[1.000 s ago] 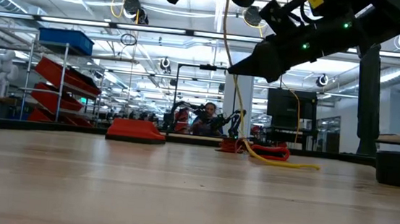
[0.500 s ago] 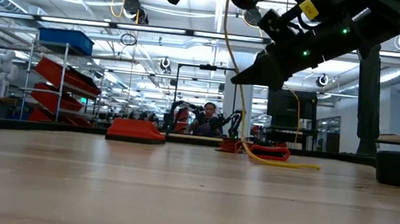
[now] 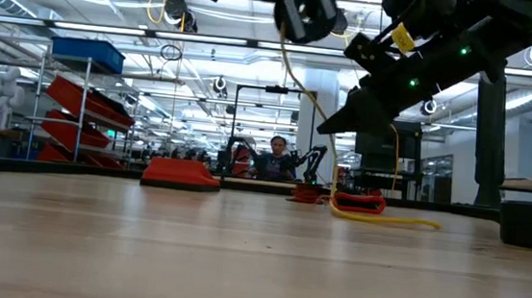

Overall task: Coil cords
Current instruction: Coil the yellow wire onto spool

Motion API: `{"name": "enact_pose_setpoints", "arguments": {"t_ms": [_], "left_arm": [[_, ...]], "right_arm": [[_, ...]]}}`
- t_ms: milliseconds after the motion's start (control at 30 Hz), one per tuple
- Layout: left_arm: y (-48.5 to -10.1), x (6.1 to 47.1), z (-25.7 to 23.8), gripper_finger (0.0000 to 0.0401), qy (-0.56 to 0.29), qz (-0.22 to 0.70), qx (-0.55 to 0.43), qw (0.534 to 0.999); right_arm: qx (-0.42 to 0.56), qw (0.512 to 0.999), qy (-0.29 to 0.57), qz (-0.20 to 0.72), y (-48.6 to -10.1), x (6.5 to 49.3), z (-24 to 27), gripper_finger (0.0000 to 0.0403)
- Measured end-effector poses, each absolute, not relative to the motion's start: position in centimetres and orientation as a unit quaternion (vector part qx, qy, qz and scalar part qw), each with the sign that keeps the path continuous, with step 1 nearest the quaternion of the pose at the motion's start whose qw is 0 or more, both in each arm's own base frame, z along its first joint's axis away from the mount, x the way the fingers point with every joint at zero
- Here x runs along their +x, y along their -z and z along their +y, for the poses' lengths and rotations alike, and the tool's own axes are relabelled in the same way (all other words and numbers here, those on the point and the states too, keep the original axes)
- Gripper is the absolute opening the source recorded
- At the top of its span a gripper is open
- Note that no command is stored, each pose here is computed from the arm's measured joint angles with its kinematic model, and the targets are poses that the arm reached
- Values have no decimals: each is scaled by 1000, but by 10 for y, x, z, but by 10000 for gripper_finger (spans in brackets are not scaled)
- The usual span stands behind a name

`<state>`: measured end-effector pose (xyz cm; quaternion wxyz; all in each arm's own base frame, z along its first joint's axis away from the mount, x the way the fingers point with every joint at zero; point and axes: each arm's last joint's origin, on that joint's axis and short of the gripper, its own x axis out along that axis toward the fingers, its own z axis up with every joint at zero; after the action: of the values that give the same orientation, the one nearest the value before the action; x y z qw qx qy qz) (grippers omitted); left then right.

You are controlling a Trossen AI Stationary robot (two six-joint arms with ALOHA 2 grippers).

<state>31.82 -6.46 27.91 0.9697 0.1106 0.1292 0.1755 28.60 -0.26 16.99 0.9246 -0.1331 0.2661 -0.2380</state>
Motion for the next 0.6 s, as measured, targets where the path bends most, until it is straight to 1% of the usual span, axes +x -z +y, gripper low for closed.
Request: {"name": "enact_pose_setpoints", "arguments": {"t_ms": [100, 267, 333, 600], "left_arm": [[-276, 314, -66, 0, -170, 156, 123, 965], [-262, 311, -65, 0, -170, 216, 148, 950], [-257, 311, -63, 0, -183, 238, 156, 941], [-242, 319, -54, 0, -267, 257, 204, 906]], "right_arm": [[-118, 926, 240, 266, -171, 284, -3, 1], [-94, 937, 235, 242, -185, 280, -2, 1], [-80, 944, 225, 227, -193, 278, -1, 1], [-39, 961, 193, 193, -209, 272, 1, 0]]}}
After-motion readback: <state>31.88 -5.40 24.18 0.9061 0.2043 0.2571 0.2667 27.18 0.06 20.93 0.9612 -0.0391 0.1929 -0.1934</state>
